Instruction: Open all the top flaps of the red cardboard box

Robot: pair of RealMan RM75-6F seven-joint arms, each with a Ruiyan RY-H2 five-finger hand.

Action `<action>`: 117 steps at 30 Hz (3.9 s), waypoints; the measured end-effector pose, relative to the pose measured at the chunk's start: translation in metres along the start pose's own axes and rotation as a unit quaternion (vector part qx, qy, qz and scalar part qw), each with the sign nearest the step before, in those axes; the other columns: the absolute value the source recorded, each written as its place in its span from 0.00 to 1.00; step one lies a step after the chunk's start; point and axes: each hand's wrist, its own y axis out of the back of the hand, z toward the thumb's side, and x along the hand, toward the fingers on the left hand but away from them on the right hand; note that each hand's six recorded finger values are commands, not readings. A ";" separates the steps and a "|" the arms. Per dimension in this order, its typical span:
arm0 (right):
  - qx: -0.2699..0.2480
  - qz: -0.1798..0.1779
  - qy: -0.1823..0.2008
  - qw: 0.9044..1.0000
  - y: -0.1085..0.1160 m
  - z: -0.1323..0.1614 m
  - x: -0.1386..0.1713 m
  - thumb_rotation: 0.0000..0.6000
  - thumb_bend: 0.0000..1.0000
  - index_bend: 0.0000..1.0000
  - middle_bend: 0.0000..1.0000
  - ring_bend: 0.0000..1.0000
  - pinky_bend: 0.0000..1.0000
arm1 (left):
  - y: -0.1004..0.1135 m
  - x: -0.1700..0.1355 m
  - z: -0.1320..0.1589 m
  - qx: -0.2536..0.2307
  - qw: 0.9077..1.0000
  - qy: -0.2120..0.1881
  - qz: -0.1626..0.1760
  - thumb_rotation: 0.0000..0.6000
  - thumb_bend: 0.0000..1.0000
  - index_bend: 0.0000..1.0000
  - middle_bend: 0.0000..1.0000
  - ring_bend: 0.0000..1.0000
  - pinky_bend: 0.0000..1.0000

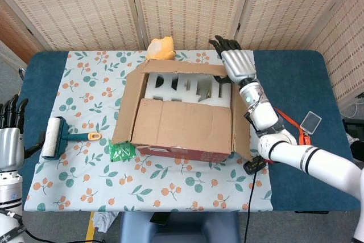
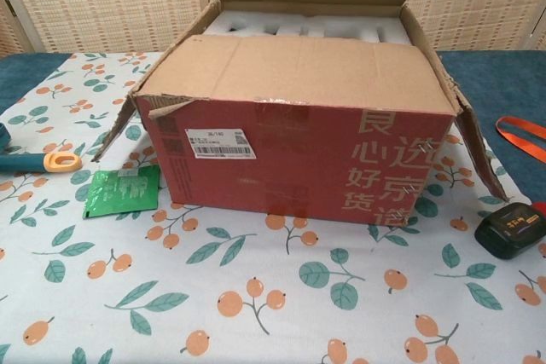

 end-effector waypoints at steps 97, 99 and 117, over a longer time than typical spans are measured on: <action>-0.444 0.254 0.078 0.855 -0.006 0.005 0.104 1.00 0.42 0.00 0.00 0.00 0.27 | -0.005 0.011 -0.008 0.033 0.999 0.036 -0.011 1.00 0.42 0.00 0.00 0.00 0.00; -0.442 0.254 0.086 0.856 0.002 0.011 0.108 1.00 0.42 0.00 0.00 0.00 0.27 | -0.006 0.011 -0.005 0.033 0.999 0.033 -0.011 1.00 0.42 0.00 0.00 0.00 0.00; -0.423 0.282 0.141 0.850 0.042 0.065 0.167 1.00 0.42 0.00 0.00 0.00 0.27 | -0.006 0.005 0.033 0.033 0.999 0.005 -0.003 1.00 0.42 0.00 0.00 0.00 0.00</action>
